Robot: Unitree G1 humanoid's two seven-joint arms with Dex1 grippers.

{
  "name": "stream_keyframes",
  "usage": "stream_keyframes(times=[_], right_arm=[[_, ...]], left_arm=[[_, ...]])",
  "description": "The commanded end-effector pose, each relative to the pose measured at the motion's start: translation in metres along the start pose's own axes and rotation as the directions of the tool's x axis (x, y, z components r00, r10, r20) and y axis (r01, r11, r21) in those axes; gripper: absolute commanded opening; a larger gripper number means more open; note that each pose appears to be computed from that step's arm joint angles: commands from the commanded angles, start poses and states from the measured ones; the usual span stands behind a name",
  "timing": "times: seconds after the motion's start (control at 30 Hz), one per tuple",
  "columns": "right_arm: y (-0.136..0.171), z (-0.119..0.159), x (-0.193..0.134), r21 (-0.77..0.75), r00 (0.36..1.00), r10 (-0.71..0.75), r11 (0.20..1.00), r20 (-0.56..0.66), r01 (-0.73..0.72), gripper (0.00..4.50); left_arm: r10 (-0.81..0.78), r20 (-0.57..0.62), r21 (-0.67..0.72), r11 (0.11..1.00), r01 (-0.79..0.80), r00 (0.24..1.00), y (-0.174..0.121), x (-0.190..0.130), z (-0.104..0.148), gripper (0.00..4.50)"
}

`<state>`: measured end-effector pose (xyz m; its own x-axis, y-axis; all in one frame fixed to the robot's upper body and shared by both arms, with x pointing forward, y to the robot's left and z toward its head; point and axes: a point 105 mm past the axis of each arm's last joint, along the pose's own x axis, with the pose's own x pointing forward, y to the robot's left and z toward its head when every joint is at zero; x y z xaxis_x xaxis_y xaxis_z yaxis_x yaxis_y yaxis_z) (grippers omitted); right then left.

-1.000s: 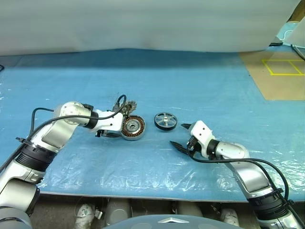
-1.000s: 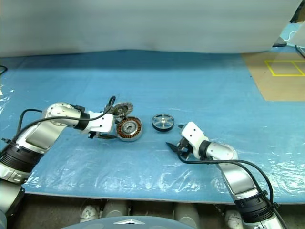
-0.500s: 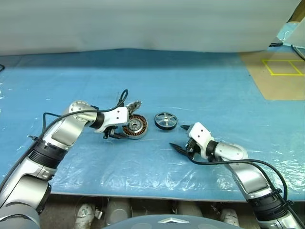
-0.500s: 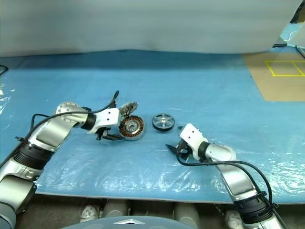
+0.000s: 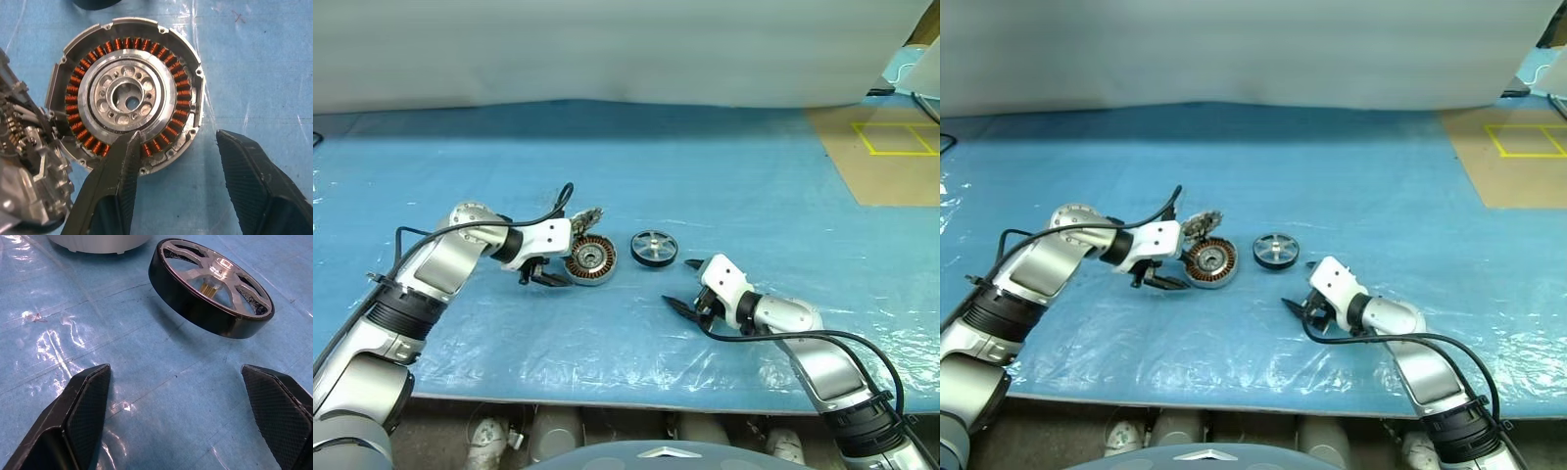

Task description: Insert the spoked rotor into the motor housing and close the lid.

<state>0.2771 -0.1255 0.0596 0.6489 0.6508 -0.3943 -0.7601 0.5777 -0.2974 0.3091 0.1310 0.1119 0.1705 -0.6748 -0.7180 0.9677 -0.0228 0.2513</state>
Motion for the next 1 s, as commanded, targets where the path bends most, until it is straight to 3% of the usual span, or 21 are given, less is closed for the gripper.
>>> stream_keyframes(times=[0.03, 0.2, 0.43, 0.8, 1.0], right_arm=[[0.001, 0.005, 0.000, -0.015, 1.000, -0.011, 1.000, 0.021, 0.012, 4.50], [0.002, 0.005, 0.002, -0.019, 1.000, -0.013, 1.000, 0.022, 0.013, 4.50], [0.003, 0.004, 0.002, -0.019, 1.000, -0.019, 1.000, 0.023, 0.019, 4.50], [0.004, 0.004, 0.003, -0.017, 0.999, -0.023, 1.000, 0.023, 0.023, 4.50], [0.005, 0.003, 0.004, -0.014, 0.999, -0.025, 1.000, 0.022, 0.025, 4.50]], left_arm=[[-0.025, 0.078, 0.036, 0.999, 0.023, 0.997, -0.006, -0.005, 0.017, 2.57], [-0.021, 0.105, 0.037, 0.999, 0.017, 0.994, -0.005, -0.002, 0.014, 2.57], [0.123, 0.134, 0.082, 0.987, -0.135, 0.983, 0.018, 0.009, 0.019, 2.57], [0.078, 0.028, 0.215, 0.973, -0.082, 0.997, 0.013, 0.023, 0.014, 2.57], [0.114, -0.025, 0.204, 0.973, -0.107, 0.993, 0.022, 0.023, 0.010, 2.57]])
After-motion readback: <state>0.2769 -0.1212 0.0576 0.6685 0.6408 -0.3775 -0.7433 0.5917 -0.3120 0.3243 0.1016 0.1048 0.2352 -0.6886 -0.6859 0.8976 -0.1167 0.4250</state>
